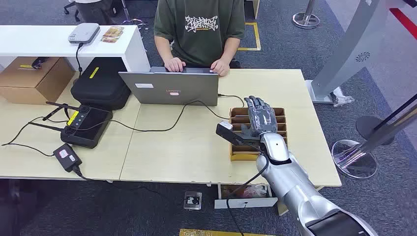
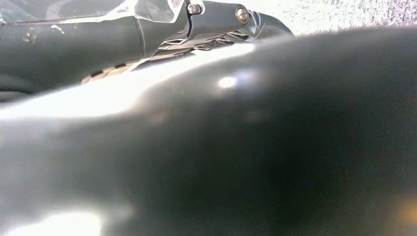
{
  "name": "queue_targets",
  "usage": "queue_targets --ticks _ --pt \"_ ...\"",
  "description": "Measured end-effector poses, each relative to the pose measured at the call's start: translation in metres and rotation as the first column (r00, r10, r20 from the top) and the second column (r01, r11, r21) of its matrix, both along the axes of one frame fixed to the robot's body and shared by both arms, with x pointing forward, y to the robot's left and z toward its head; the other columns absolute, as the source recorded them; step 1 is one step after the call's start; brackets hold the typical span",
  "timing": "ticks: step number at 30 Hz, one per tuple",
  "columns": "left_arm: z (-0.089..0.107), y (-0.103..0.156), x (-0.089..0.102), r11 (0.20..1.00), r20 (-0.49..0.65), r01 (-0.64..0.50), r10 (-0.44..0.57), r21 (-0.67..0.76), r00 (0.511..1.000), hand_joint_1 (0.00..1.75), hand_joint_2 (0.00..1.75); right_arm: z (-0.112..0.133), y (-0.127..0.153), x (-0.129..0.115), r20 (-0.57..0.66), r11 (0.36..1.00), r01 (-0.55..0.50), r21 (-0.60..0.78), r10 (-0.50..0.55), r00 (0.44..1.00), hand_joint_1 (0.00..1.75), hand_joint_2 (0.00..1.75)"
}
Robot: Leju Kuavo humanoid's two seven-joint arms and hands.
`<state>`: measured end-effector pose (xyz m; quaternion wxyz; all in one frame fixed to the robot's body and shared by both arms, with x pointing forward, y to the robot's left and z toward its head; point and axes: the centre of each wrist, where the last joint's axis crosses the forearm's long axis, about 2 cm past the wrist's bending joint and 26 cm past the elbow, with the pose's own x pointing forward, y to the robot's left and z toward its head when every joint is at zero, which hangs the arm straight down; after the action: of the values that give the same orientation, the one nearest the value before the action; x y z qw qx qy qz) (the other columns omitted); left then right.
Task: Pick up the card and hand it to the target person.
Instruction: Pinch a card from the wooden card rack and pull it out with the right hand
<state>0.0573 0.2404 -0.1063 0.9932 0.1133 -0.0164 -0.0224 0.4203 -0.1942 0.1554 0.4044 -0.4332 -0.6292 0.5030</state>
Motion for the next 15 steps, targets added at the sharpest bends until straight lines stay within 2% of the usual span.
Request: queue_targets --ticks 1,3,5,8,15 --pt "0.0000 0.0000 0.0000 1.000 0.000 -0.001 0.001 0.000 1.000 0.00 0.00 0.0000 0.0000 0.0000 0.001 1.000 0.000 0.000 0.000 1.000 0.74 1.75" --pt "0.0000 0.0000 0.0000 1.000 0.000 -0.002 0.002 -0.001 1.000 0.00 0.00 0.0000 0.0000 0.0000 0.002 1.000 -0.002 0.000 0.002 1.000 0.93 1.75" --pt "0.0000 -0.0001 0.0000 1.000 0.000 -0.003 0.003 -0.001 1.000 0.00 0.00 0.0001 0.0000 0.0000 0.004 1.000 -0.004 0.001 0.004 1.000 0.99 1.75" --pt "0.0000 -0.0002 0.0000 1.000 0.000 -0.003 0.003 -0.001 1.000 0.00 0.00 0.0002 0.0000 0.0000 0.007 1.000 -0.007 0.001 0.007 1.000 0.82 1.75" --pt "0.0000 -0.0004 0.0000 1.000 0.000 -0.006 0.006 -0.002 1.000 0.00 0.00 0.0011 0.0021 -0.0002 0.025 1.000 -0.031 0.004 0.031 0.999 0.77 1.75"
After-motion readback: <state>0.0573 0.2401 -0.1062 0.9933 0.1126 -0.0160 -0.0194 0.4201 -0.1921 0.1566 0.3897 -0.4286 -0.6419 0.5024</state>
